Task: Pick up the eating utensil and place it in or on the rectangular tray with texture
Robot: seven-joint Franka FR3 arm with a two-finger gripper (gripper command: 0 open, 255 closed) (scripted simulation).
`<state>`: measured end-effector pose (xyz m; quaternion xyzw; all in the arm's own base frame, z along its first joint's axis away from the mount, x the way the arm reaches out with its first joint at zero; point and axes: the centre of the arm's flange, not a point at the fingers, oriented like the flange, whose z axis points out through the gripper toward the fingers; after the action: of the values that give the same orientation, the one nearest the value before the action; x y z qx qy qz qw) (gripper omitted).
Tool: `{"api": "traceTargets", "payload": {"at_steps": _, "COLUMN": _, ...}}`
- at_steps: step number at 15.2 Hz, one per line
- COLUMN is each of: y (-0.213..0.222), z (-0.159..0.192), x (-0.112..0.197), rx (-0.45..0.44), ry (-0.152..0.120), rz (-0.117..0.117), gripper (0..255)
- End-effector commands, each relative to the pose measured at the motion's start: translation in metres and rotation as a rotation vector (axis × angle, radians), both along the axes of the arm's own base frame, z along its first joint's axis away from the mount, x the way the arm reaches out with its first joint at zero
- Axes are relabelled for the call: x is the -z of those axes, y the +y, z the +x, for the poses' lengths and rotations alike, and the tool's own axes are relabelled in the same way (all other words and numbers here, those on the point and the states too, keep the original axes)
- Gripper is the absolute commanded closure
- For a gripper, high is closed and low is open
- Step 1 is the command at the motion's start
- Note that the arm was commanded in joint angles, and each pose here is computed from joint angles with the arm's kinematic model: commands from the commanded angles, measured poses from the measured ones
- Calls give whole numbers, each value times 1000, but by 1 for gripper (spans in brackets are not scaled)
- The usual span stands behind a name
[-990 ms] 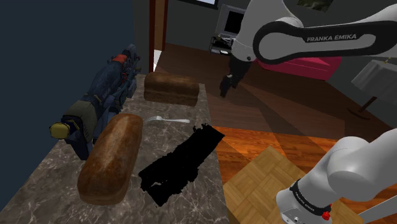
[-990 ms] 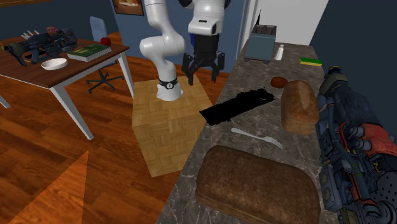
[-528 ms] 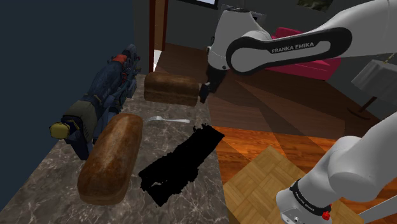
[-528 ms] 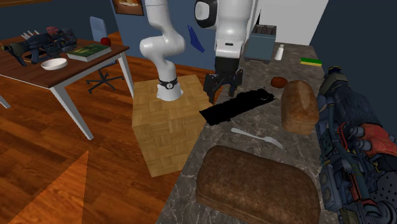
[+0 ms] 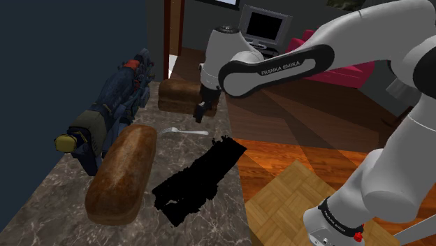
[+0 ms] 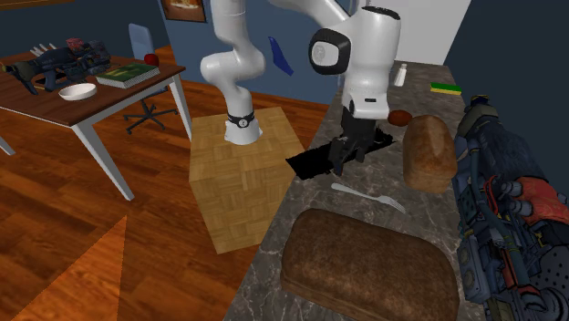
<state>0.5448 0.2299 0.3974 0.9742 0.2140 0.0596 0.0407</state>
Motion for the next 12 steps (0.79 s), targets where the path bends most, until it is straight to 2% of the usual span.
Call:
{"api": "traceTargets", "payload": {"at_steps": 1, "y": 18, "z": 10, "x": 13, "rx": -31, "ry": -3, "rz": 4, "gripper": 0}}
{"api": "traceTargets", "payload": {"at_steps": 8, "y": 82, "z": 42, "x": 58, "rx": -134, "ry": -12, "rz": 14, "gripper": 0}}
{"api": "traceTargets", "payload": {"at_steps": 12, "y": 81, "z": 45, "x": 79, "rx": -134, "ry": -12, "rz": 14, "gripper": 0}}
